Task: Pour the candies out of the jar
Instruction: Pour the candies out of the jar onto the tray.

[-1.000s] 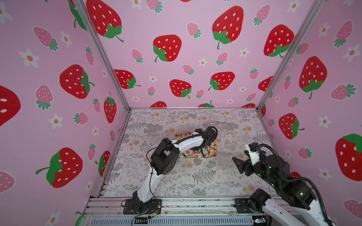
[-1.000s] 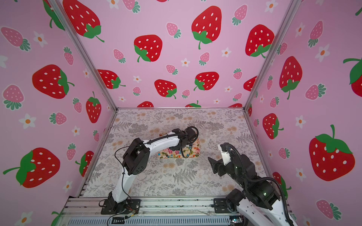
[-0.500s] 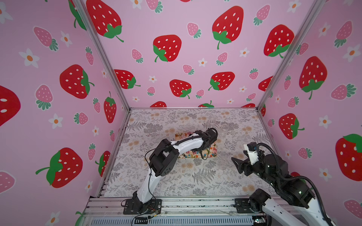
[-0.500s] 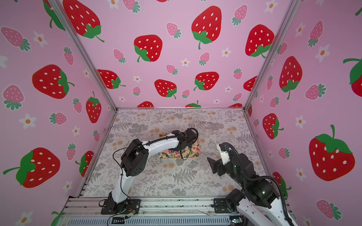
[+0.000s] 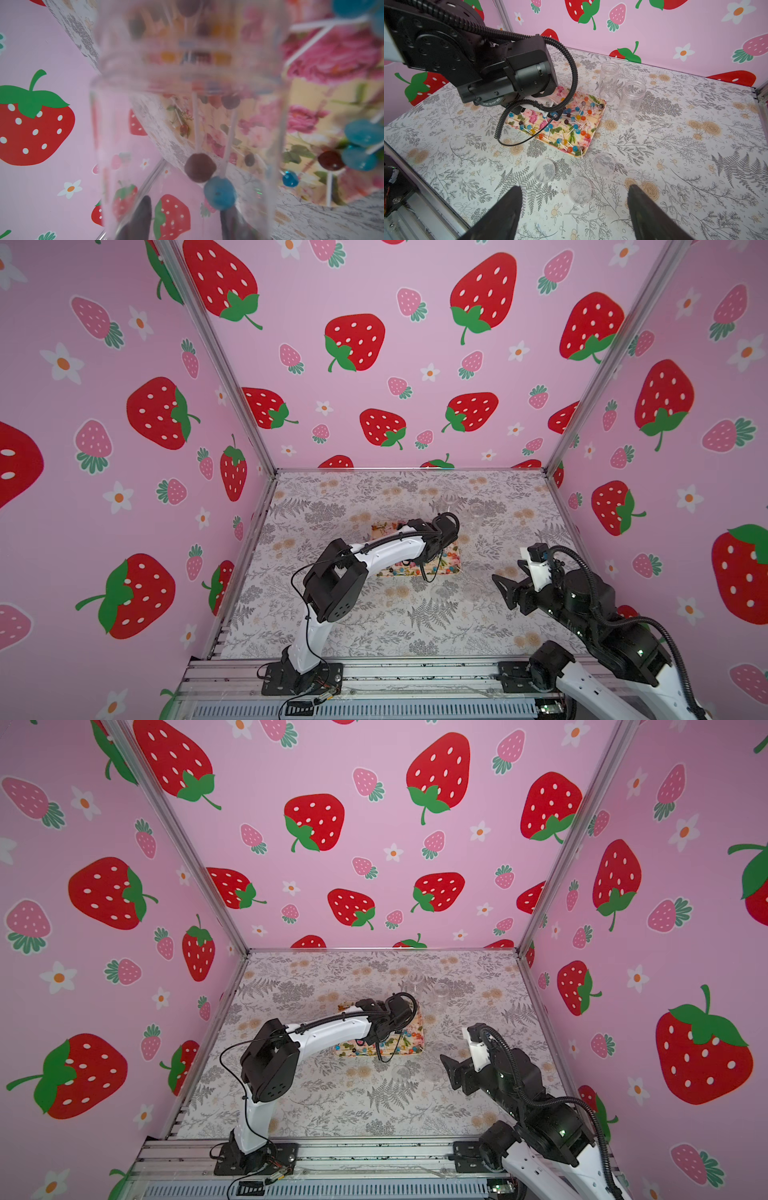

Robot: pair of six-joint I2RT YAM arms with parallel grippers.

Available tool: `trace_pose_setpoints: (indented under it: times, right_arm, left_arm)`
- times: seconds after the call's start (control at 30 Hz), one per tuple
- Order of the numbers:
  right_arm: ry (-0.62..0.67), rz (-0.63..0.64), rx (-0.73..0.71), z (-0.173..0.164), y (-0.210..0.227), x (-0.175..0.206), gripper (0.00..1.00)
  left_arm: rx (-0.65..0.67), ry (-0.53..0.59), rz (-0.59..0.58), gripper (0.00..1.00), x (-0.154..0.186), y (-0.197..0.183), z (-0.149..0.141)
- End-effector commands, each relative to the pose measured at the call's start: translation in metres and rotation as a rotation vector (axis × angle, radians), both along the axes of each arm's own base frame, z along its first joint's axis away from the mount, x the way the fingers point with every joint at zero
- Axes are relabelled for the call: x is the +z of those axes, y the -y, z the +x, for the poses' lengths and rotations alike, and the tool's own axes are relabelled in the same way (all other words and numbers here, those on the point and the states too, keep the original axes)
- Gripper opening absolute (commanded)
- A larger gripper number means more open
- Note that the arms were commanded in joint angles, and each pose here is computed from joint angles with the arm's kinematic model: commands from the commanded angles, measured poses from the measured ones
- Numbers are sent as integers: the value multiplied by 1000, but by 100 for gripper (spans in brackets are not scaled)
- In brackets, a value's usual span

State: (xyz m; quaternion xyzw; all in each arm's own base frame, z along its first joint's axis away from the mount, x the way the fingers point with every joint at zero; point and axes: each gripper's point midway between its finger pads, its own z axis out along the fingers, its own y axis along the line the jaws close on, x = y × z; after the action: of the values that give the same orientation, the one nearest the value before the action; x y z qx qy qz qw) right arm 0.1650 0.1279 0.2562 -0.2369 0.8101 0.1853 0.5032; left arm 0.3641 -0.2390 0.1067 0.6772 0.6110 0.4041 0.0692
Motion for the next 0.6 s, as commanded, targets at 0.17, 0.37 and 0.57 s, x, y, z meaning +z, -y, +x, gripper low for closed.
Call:
trace_pose_setpoints:
  times: [0.17, 0.37, 0.57]
  right_arm:
    - [-20, 20, -7, -2, 1, -1, 82]
    - [-24, 20, -4, 0, -2, -2, 82]
    - [-34, 33, -4, -1, -2, -3, 82]
  left_arm:
    - [88, -17, 85, 46, 9, -69, -26]
    - [116, -19, 117, 46, 10, -96, -31]
    - [109, -43, 127, 46, -2, -93, -24]
